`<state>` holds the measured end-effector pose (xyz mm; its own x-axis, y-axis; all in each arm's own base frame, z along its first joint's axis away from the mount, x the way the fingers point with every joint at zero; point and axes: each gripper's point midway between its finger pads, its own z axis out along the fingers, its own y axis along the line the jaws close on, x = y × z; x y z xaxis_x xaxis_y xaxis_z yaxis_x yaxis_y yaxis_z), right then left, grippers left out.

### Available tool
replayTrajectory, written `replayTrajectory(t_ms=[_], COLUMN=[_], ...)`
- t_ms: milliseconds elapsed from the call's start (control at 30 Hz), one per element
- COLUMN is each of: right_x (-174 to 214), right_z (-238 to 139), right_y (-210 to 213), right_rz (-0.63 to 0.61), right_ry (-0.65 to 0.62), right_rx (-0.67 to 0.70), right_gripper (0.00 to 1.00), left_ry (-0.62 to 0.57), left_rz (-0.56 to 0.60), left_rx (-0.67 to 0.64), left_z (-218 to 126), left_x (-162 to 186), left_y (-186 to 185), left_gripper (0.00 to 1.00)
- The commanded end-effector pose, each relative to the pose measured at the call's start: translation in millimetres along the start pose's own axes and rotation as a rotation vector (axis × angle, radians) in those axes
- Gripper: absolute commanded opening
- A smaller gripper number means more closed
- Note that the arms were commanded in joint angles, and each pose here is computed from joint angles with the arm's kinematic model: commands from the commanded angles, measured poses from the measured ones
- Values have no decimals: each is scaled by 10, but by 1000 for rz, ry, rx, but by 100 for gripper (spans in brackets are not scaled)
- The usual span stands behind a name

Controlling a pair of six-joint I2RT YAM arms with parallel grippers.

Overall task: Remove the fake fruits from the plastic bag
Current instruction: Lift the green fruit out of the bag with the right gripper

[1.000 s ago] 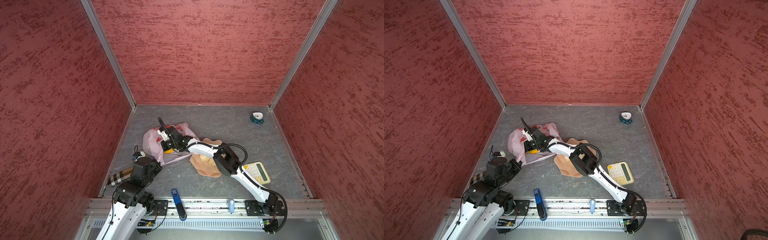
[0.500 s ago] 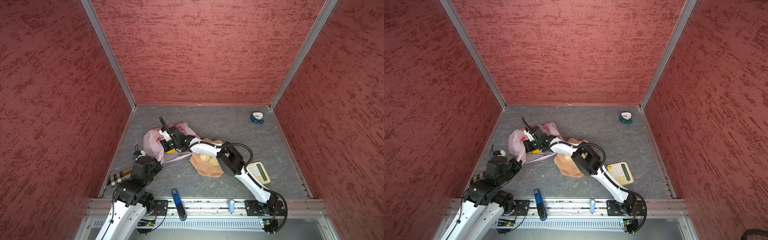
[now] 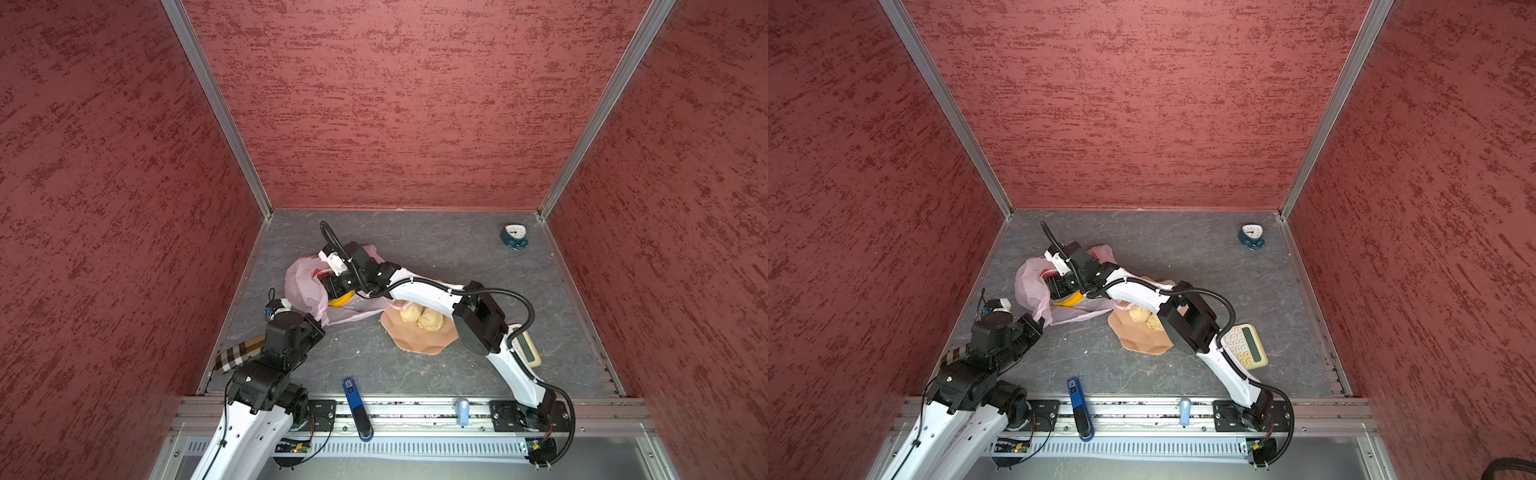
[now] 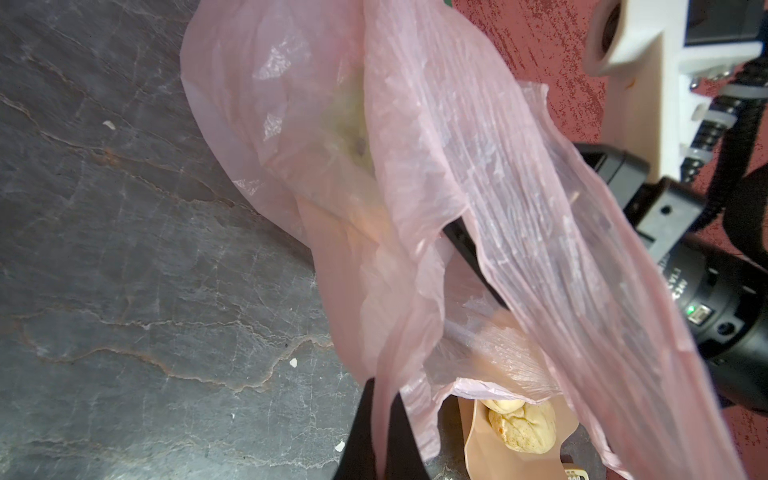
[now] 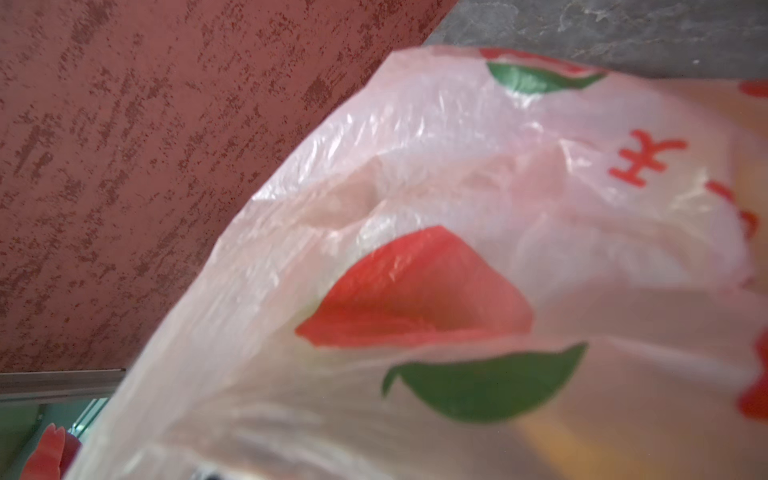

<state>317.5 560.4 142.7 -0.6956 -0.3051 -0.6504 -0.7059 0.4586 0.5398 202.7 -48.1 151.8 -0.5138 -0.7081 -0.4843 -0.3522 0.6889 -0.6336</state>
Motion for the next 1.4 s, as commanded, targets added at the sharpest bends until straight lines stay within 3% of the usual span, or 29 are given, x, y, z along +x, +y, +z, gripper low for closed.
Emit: replayTrajectory(t_ms=[0,300,933,1133,1367], right_x=[102,269,-25,-96,-56], right_z=[-218,-709,-1962,-2469,-3088], right_y=[48,29,241,70,-441], right_rz=[-61,-113,-170,-133,-35], right_ry=[48,87,0,-76,-170], right_rx=[40,128,247,357,532], right_gripper=[35,34,33,33,33], left_ry=[-46,-29,-13,-15,-12], left_rz=[27,47,58,60,63], left_rx=[57,81,121,128,120], left_z=[-45,68,213,210,219], left_x=[-143,-159,-136,-141,-133], left_y=[-192,-320,-408,-425,-404], left_gripper=[6,6,6,6,6])
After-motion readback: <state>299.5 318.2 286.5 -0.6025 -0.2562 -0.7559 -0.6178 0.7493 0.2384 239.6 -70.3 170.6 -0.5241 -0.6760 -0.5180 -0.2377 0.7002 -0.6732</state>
